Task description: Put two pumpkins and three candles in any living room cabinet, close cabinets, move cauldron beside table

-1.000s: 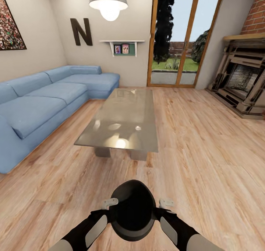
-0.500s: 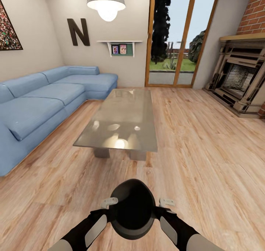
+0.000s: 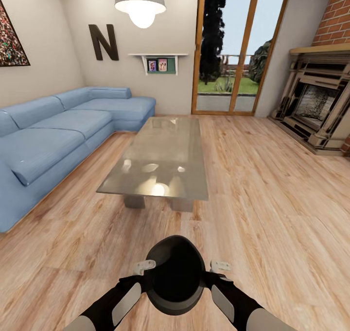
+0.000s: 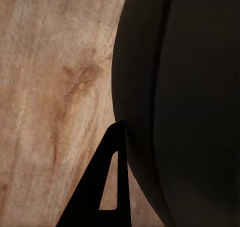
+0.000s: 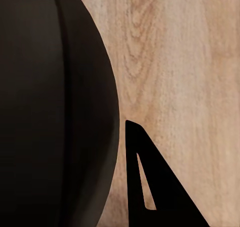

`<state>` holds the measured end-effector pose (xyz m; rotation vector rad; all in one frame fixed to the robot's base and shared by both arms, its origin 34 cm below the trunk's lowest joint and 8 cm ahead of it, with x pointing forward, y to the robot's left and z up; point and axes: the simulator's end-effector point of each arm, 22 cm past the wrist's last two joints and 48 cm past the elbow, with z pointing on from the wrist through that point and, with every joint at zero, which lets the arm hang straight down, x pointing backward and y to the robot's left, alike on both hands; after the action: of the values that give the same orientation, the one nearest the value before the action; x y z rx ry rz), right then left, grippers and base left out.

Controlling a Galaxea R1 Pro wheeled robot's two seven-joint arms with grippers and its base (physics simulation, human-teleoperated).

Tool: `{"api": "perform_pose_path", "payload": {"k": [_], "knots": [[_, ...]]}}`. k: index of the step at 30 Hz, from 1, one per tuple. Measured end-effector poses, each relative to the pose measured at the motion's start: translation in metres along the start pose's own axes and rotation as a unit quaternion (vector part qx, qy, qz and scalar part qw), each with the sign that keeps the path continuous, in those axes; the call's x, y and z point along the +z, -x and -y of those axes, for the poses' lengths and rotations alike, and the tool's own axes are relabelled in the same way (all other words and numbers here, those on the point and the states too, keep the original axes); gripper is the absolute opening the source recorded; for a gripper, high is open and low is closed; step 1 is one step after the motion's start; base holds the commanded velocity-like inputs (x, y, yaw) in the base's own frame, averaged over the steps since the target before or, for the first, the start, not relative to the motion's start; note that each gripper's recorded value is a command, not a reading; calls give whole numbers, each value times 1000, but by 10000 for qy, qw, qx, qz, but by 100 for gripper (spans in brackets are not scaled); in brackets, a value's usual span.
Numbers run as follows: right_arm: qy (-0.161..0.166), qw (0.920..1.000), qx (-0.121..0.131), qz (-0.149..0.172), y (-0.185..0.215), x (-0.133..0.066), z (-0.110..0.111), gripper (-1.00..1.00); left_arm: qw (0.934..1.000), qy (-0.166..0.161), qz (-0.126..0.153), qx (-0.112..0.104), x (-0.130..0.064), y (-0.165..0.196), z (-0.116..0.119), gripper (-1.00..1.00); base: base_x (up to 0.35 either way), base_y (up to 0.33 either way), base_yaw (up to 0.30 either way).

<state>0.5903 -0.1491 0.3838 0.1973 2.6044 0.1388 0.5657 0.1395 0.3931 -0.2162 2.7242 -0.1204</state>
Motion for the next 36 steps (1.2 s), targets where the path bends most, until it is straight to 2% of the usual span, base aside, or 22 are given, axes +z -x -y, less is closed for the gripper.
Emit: {"api": "perform_pose_path", "payload": {"k": [6,15,33,36], "knots": [[-10,10000,-3,-14,-2,0,0,-100,10000,7,-13,17,0,-1,0,-100,226,94,-3],[1,10000,-16,52,5,-2,-1,-100,10000,-6,51,-10,-2,3,1,-100,233,115,-131],[-2,10000,-3,17,1,-2,-1,-100,10000,7,22,31,-2,2,0,-100,202,4,-3],[11,10000,-20,65,6,-2,-2,-100,10000,-3,88,-20,-2,5,0,-100,64,0,0]]}}
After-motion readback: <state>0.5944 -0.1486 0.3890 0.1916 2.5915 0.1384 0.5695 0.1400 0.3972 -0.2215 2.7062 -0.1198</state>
